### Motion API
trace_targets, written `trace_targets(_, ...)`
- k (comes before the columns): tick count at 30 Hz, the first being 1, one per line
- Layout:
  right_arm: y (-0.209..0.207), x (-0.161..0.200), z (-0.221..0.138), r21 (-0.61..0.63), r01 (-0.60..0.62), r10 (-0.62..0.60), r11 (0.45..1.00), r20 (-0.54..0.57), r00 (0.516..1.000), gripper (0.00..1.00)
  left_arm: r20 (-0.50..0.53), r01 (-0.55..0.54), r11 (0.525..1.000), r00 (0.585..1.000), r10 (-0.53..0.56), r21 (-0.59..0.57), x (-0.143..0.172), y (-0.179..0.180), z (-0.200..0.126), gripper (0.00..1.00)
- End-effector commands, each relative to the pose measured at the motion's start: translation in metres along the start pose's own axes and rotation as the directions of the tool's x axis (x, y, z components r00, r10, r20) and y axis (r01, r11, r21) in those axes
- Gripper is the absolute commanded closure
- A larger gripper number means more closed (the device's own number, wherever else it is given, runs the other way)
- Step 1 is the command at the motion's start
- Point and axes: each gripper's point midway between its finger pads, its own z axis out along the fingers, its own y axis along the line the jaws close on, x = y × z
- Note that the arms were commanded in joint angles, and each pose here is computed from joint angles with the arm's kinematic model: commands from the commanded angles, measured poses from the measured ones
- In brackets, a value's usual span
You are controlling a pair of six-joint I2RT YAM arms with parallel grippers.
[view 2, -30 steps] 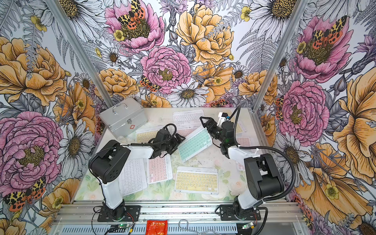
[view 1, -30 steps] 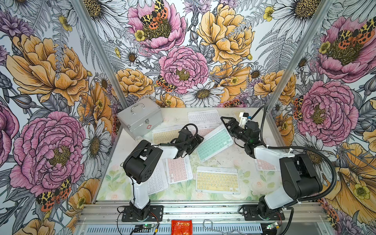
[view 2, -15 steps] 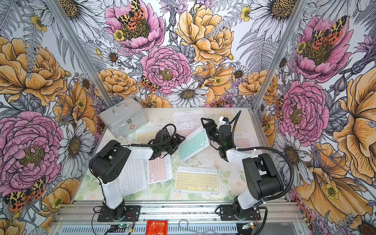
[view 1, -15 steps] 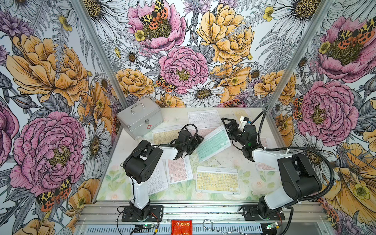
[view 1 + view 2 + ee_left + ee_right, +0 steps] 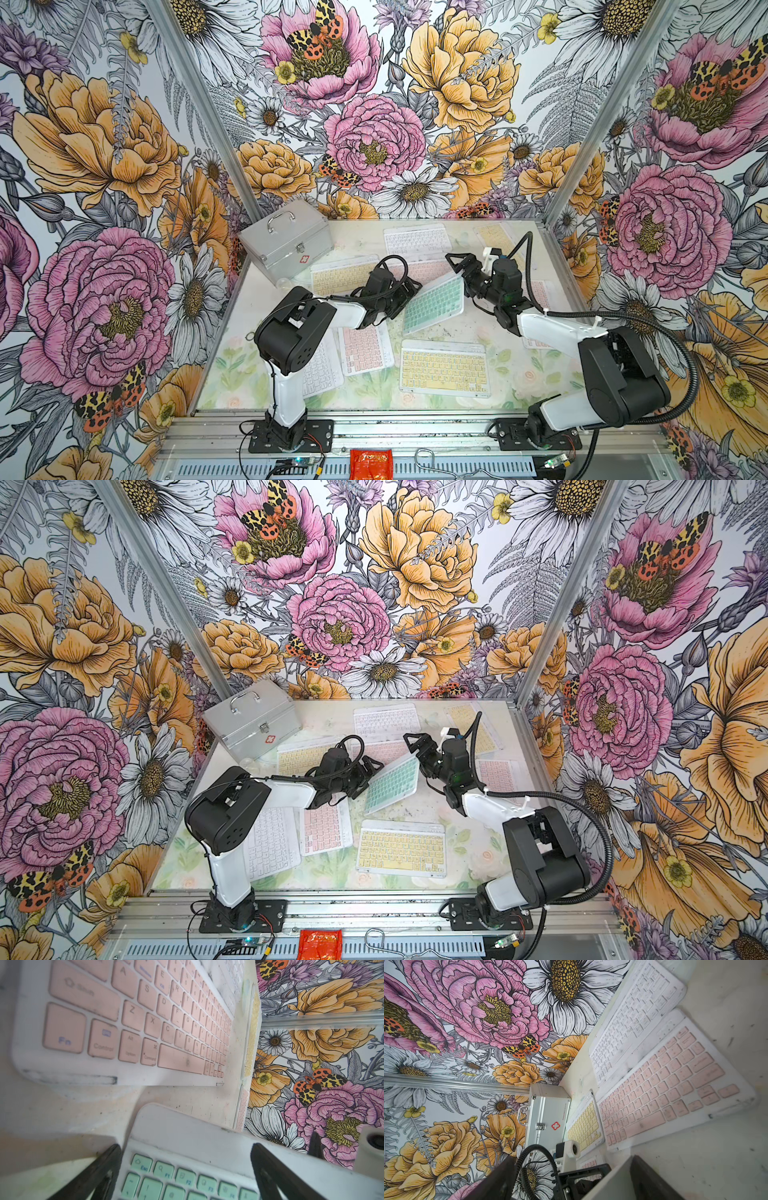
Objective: Stack the numeric keypads
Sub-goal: Pick up the numeric keypad from the center of the board.
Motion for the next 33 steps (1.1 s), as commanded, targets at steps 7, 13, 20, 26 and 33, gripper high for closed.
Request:
trace_targets(7,-0.005,0.008,-0.015,0.127,0.096,-0.085,0.987,-0.090,0.992,0.32,-0.083,0.057,0.987,0.994,-0.070,-0.152,0.025,0.054,0.007,0.01)
trace_targets(13,0.003,0.008,-0.023,0.135,0.132,-0.118,0.982,-0.105,0.987,0.46,-0.082,0.059,0.986,0.994,-0.073,-0.156,0.026,0.055,0.006,0.01)
trace_targets(20,0.013,0.007,-0.028,0.131,0.171,-0.156,0.976,-0.117,0.981,0.66,-0.082,0.061,0.986,0.994,-0.074,-0.152,0.026,0.055,0.007,0.01)
trace_targets(26,0.013,0.010,-0.026,0.125,0.175,-0.157,0.977,-0.138,0.978,0.86,-0.083,0.062,0.986,0.994,-0.075,-0.154,0.027,0.055,0.007,0.01)
trace_targets(33,0.015,0.010,-0.026,0.123,0.190,-0.172,0.974,-0.145,0.974,1.00,-0.085,0.069,0.988,0.993,-0.081,-0.141,0.026,0.051,0.004,0.01)
